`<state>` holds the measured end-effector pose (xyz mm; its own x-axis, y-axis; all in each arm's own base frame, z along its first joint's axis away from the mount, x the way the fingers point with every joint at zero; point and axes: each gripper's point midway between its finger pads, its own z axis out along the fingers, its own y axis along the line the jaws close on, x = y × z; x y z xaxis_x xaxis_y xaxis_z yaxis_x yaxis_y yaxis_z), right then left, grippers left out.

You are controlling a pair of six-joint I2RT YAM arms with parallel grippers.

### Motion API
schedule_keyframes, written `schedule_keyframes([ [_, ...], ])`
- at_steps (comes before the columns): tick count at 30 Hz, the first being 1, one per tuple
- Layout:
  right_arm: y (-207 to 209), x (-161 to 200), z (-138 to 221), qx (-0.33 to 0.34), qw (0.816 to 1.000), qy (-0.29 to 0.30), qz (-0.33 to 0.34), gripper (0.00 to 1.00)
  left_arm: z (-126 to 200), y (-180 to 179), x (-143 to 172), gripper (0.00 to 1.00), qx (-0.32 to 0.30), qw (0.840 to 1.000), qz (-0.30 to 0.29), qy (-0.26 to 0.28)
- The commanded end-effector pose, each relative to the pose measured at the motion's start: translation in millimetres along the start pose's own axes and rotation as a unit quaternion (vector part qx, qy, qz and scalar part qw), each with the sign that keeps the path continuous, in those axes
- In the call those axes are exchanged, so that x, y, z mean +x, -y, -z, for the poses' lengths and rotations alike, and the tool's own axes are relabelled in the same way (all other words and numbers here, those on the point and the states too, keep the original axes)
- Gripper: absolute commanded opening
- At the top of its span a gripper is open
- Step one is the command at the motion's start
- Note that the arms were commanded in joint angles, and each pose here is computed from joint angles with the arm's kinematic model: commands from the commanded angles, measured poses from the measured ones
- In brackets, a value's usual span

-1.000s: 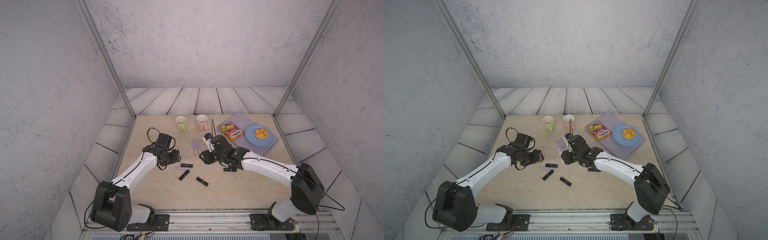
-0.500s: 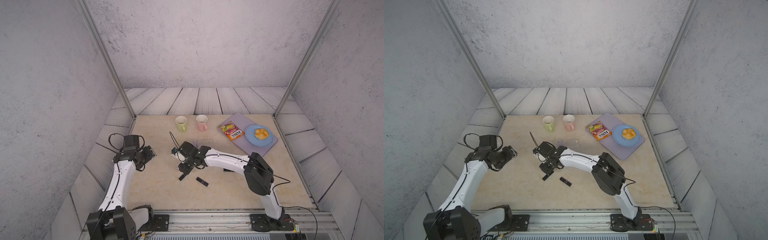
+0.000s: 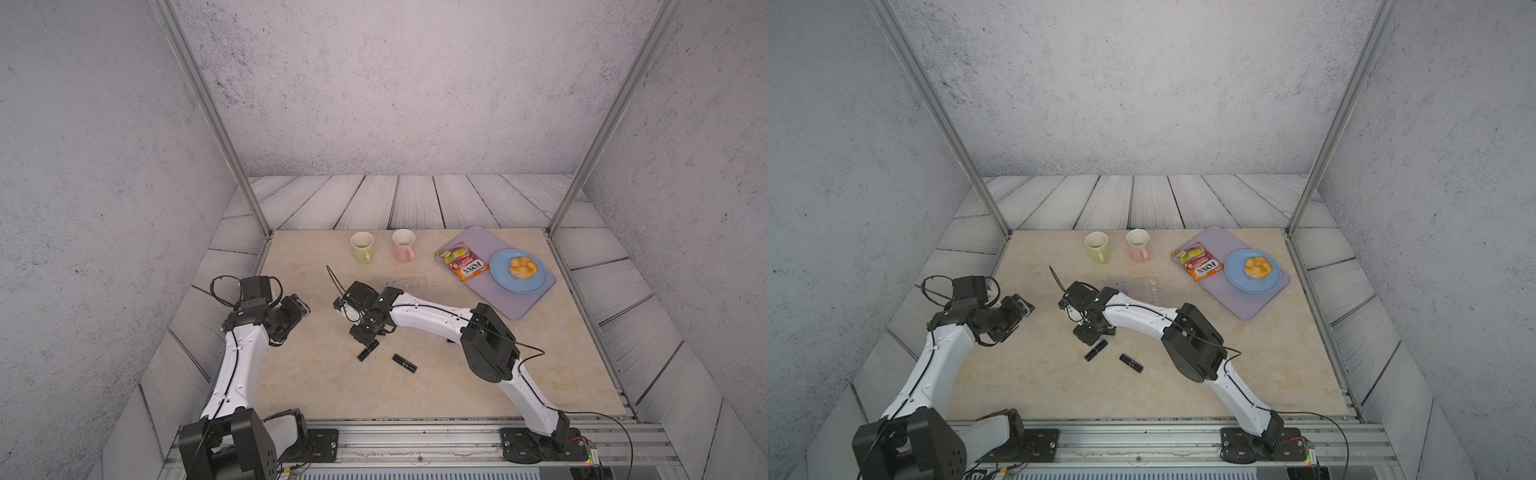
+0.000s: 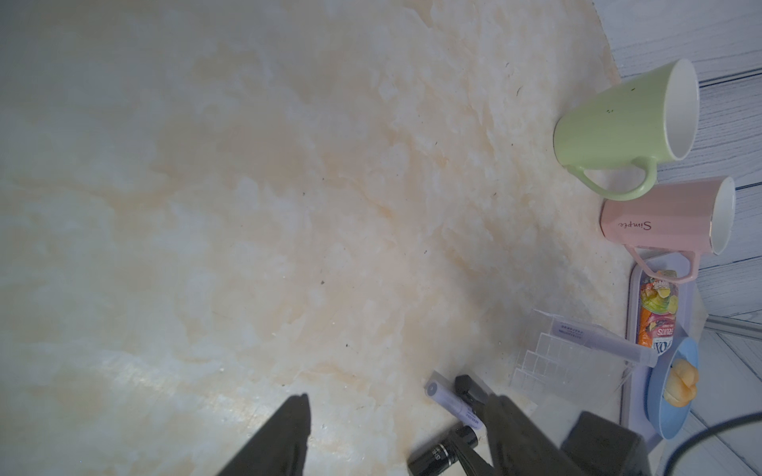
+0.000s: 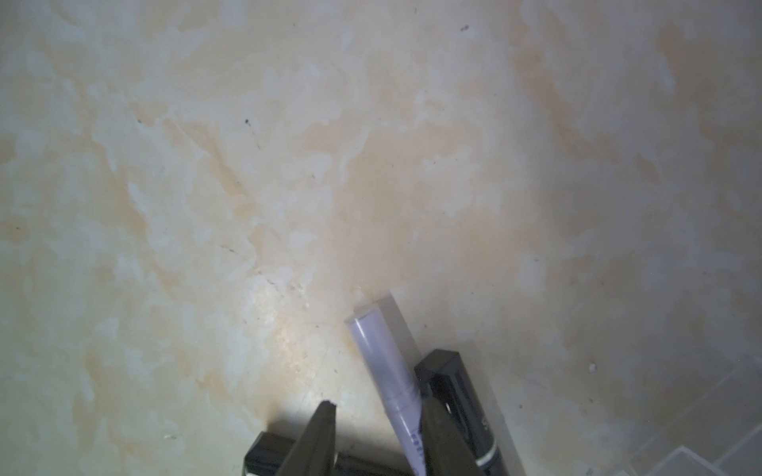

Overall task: Arrange the lipsticks in the organizer
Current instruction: Pick up the lipstick at the center of the board.

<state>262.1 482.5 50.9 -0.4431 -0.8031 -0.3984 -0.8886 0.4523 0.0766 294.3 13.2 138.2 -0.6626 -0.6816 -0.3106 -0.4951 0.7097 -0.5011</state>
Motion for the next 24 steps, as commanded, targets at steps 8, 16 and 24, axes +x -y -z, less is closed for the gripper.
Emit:
schedule_keyframes([
  [8, -2.0, 7.4, -20.7, 0.006, 0.999, -0.038, 0.019, 0.34, -1.4, 5.4, 1.9, 0.73, 0.023, 1.000, 0.009, -0.007],
  [16, -1.8, 16.6, -32.2, 0.010, 0.998, -0.058, 0.029, 0.33, -4.5, 7.3, 5.4, 0.72, 0.034, 0.999, 0.013, -0.014],
  [24, -2.3, -12.0, -3.1, 0.023, 0.999, -0.004, 0.047, 0.18, -0.8, 8.2, 6.4, 0.71, 0.038, 0.999, 0.001, -0.009],
])
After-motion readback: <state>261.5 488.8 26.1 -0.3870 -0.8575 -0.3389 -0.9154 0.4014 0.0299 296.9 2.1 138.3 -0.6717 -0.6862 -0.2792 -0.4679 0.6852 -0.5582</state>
